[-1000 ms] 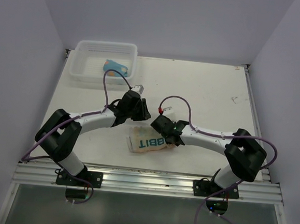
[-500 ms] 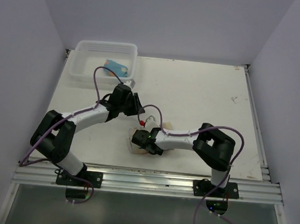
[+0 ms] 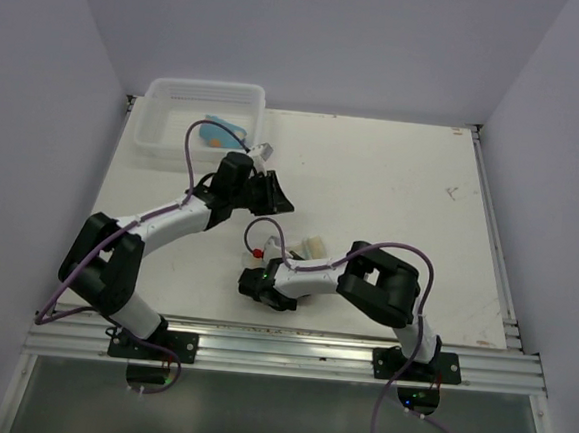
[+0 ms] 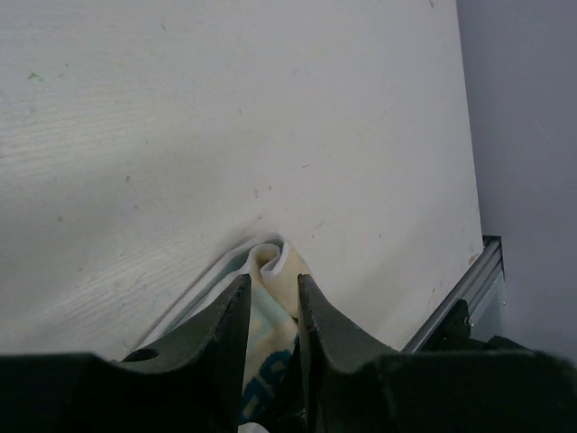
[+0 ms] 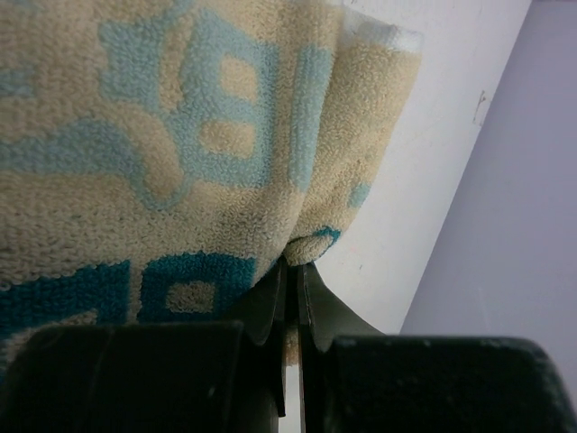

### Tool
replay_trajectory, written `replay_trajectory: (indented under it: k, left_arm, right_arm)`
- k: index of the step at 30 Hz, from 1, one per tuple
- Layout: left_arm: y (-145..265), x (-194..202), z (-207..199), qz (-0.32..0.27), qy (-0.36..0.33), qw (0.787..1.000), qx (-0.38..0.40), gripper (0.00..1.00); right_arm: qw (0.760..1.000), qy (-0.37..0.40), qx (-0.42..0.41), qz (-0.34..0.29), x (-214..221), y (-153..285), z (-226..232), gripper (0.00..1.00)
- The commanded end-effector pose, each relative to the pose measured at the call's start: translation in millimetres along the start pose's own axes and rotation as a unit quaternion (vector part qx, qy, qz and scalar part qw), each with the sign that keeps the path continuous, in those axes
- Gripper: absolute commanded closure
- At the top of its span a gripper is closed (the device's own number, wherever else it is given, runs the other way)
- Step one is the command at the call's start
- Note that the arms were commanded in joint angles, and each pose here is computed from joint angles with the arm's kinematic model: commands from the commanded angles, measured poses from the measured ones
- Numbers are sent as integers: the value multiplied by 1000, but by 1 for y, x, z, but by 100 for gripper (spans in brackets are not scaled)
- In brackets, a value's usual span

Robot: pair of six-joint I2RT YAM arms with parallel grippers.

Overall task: Roll the towels
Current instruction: Roll the towel

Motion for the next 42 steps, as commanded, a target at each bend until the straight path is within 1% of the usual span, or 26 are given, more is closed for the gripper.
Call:
replay_trajectory:
  k: [1,3,7,21,24,35,38,42]
  left_arm:
    - [0,-4,-38,13,-14,995,102,69]
    - [-2,3,-41,27,-6,992,121,69]
    - [-12,18,-52,60,-14,985,159,70]
    - [-45,56,-50,145,-4,969,201,73]
    - [-52,68,-45,162,-1,967,197,74]
    - [-70,97,-25,192,1,966,175,75]
    - [-76,105,-8,201,0,968,150,75]
    - [-80,105,15,199,11,972,121,77]
  right_arm:
    - [1000,9,-6,4,-2,-1,11,100]
    - [1000,13,-7,3,-3,-1,14,100]
    - [1000,19,-6,-4,-6,-2,15,100]
    - [1000,22,-14,-4,-2,-8,28,100]
    - [1000,24,-16,-4,-2,-8,29,100]
    - [999,23,-26,-3,-4,-11,37,100]
    - [999,23,-23,-4,-4,-11,36,100]
    - [1000,7,-19,-8,-2,-11,33,100]
Point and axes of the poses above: each gripper's point midway between its finger pads, its own y axis back along the fingers, its own z axis along the line the jaws close on, x = y × z, the point moved 3 cm from there along y, back along the fingers, and after that the axes turned 7 degrees about y, right-handed, at the moved point
